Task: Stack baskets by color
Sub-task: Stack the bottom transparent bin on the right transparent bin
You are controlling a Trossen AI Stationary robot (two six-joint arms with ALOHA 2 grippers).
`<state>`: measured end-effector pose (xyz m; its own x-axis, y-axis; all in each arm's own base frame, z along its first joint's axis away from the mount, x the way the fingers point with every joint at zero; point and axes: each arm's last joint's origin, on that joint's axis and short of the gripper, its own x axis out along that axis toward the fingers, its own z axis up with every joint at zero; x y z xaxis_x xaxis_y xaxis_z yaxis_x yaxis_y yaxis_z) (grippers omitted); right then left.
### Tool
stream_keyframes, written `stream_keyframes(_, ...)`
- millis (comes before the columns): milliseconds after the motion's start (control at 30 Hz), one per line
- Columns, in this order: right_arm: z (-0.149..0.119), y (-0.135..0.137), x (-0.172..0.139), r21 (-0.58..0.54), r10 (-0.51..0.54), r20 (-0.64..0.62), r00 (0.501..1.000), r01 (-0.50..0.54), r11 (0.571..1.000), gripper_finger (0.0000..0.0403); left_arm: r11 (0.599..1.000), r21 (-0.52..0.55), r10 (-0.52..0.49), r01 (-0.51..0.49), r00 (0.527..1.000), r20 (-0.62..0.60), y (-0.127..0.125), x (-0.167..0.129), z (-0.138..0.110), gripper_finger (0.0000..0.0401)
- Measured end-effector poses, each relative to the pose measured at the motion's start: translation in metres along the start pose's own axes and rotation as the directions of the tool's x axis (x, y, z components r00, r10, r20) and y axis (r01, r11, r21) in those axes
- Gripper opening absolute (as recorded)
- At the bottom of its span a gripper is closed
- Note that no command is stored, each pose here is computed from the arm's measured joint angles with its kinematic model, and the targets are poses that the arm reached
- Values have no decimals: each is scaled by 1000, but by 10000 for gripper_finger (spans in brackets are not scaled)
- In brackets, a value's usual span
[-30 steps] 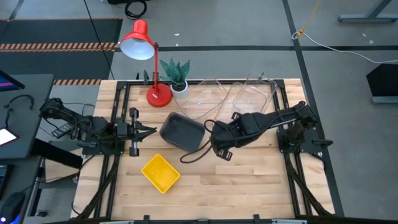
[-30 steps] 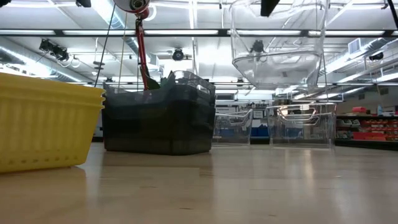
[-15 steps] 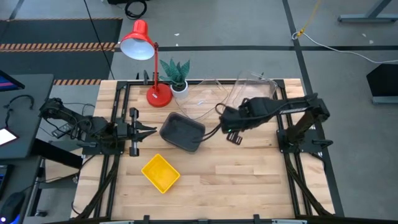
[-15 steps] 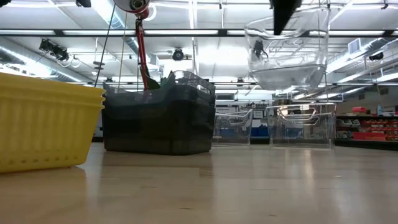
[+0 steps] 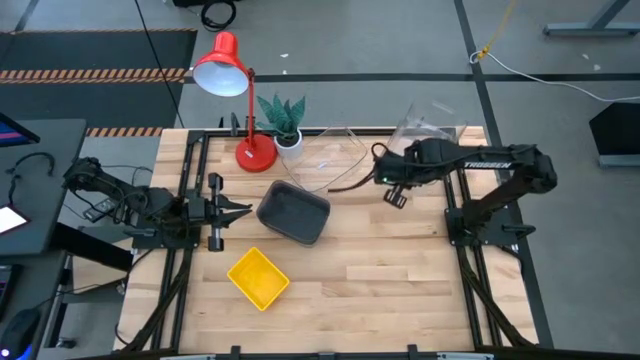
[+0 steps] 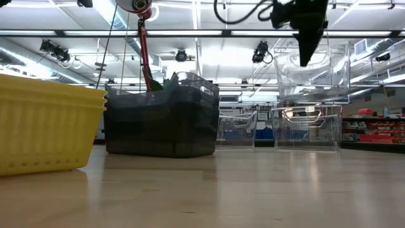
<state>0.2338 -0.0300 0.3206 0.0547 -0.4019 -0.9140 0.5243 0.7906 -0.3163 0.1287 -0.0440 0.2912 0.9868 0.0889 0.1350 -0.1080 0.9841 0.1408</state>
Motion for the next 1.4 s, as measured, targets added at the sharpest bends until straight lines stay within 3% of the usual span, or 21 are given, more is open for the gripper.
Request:
stream_keyframes(533,2,-17,49,46,86,2,996,-86,995,0,1000,0,0,0,1000,0,0,0,0,28)
stream_keyframes(1033,5,-10,49,192,264,9,964,-261,946,13,1000,0,0,0,1000,0,0,0,0,27)
stream_keyframes(1400,5,6,42,254,362,27,932,-357,899,68,1000,0,0,0,1000,0,0,0,0,34)
